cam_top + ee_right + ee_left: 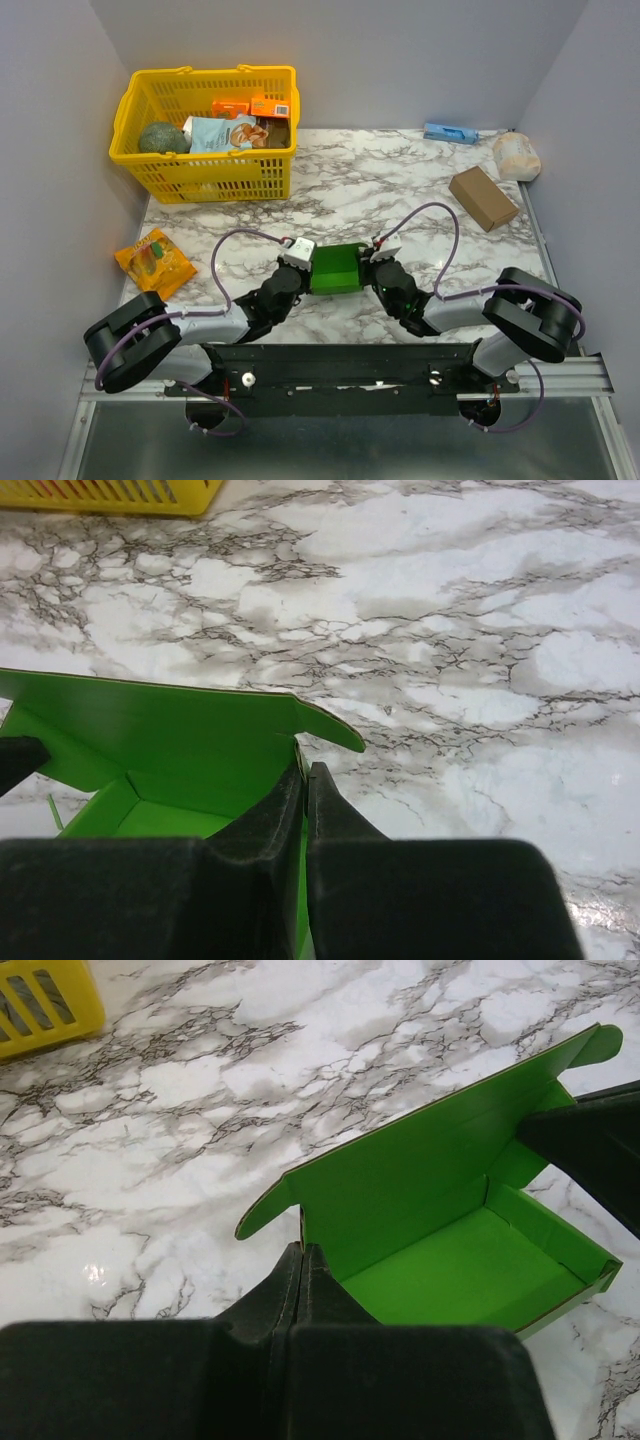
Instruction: Fold the paper box
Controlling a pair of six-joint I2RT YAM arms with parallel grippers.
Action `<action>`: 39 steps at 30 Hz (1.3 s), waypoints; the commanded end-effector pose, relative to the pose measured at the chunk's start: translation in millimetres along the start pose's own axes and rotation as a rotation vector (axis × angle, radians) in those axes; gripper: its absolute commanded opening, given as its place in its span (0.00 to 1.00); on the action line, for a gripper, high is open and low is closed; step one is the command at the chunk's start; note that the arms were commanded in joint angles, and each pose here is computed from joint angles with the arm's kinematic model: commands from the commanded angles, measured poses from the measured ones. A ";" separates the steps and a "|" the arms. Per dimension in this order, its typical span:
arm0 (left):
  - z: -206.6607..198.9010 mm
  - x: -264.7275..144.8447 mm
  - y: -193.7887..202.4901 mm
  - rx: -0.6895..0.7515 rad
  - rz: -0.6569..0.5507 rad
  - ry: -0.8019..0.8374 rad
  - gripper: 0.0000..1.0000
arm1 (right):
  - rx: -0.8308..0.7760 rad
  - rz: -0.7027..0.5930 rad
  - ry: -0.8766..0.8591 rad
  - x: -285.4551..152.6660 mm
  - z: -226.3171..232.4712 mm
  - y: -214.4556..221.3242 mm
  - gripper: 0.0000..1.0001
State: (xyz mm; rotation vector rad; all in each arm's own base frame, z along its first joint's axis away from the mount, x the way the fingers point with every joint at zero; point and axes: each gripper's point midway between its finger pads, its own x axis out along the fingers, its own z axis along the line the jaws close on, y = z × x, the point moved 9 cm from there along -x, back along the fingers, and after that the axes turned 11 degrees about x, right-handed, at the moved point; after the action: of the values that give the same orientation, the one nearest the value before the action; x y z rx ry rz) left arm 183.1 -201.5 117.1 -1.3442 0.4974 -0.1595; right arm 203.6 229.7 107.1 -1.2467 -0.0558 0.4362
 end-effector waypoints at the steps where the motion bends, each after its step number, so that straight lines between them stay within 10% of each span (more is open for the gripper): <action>1: -5.4 -7.8 -0.2 -0.070 -0.020 0.002 0.00 | 0.049 0.032 0.036 -11.5 -0.4 11.6 0.12; 23: -30.6 18.5 -20.0 -0.062 -0.158 0.031 0.00 | 0.005 -0.188 -0.102 10.0 43.2 -1.3 0.00; 39: -36.5 4.7 21.5 -0.170 -0.063 0.095 0.00 | 0.035 -0.007 -0.113 -6.8 34.1 33.3 0.01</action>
State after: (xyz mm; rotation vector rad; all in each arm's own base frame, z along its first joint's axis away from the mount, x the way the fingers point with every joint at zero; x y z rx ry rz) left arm 191.3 -213.9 104.1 -1.4607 0.3456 -0.1502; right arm 202.8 242.3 96.5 -1.2745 -0.0907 0.2755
